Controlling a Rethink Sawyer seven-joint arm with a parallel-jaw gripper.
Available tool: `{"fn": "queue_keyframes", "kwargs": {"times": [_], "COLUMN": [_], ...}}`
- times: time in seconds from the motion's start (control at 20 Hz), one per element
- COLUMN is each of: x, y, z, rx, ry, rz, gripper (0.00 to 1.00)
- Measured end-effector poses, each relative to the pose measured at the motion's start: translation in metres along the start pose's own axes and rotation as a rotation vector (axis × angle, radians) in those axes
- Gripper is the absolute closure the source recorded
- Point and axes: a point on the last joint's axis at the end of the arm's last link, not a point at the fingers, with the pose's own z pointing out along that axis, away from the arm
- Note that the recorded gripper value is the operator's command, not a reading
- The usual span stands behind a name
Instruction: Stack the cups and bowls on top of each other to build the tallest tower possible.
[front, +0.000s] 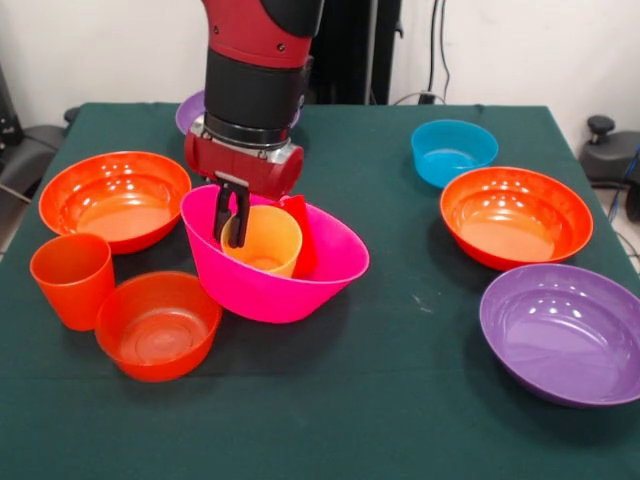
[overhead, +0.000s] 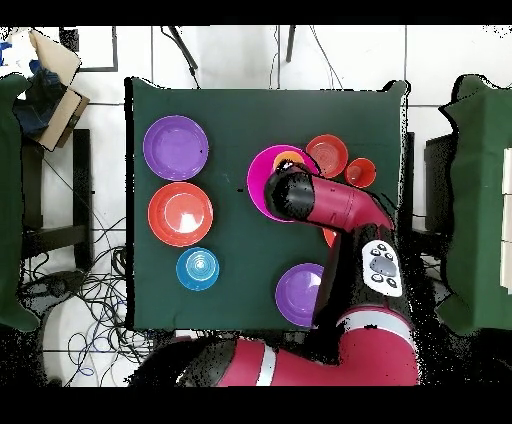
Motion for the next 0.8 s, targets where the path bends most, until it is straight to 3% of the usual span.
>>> {"fn": "queue_keyframes", "kwargs": {"times": [0.35, 0.55, 0.6, 0.65, 0.8], "x": [0.001, 0.006, 0.007, 0.006, 0.001], "y": [0.001, 0.008, 0.011, 0.018, 0.029], "z": [-0.01, -0.012, -0.012, -0.014, -0.017], "rx": [0.0, 0.024, 0.029, 0.031, 0.015], "ry": [-0.006, -0.045, -0.066, -0.115, -0.184], "rz": [-0.003, -0.037, -0.05, -0.071, -0.09], "gripper": [1.0, 1.0, 1.0, 1.0, 1.0]}}
